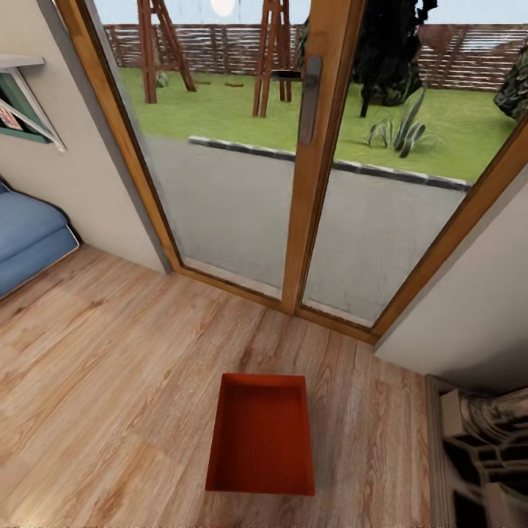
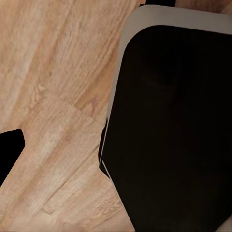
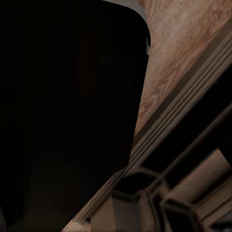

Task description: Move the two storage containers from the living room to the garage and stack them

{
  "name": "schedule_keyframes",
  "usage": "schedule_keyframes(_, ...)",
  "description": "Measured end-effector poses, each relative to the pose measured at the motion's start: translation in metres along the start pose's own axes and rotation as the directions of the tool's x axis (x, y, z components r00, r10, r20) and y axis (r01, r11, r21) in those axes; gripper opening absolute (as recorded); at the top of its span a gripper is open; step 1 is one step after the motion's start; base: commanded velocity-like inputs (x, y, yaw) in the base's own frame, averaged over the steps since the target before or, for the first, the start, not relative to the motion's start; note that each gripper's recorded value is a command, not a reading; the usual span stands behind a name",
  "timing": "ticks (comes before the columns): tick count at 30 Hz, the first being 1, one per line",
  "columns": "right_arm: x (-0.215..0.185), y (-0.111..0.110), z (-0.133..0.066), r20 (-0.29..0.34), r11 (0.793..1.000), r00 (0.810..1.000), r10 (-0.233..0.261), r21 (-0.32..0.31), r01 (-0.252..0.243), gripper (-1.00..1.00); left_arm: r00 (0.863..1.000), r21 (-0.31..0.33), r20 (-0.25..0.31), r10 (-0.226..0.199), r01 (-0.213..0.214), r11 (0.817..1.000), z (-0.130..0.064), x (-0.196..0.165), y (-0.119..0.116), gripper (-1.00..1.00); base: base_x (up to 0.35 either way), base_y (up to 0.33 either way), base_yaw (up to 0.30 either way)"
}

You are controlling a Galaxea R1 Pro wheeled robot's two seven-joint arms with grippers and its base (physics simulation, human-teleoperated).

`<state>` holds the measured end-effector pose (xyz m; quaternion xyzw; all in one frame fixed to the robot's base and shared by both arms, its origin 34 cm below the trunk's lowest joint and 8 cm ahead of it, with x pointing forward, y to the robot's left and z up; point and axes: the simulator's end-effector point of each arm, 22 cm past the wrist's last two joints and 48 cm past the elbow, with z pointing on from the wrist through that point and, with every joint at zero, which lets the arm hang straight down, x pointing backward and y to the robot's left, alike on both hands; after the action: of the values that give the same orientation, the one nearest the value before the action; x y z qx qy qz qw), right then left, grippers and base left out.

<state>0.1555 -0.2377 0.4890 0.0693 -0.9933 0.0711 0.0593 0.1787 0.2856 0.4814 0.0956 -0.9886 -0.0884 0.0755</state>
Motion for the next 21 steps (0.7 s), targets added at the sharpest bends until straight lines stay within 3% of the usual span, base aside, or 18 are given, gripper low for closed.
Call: schedule_keyframes(21,0.013,0.002,0.002,-0.033,1.0,0.999,-0.005,-0.004,0.005,1.0,0.999,-0.007,-0.032,0.005,-0.005,1.0,0.003,0.013,0.002,1.0,0.0,0.0,0.0)
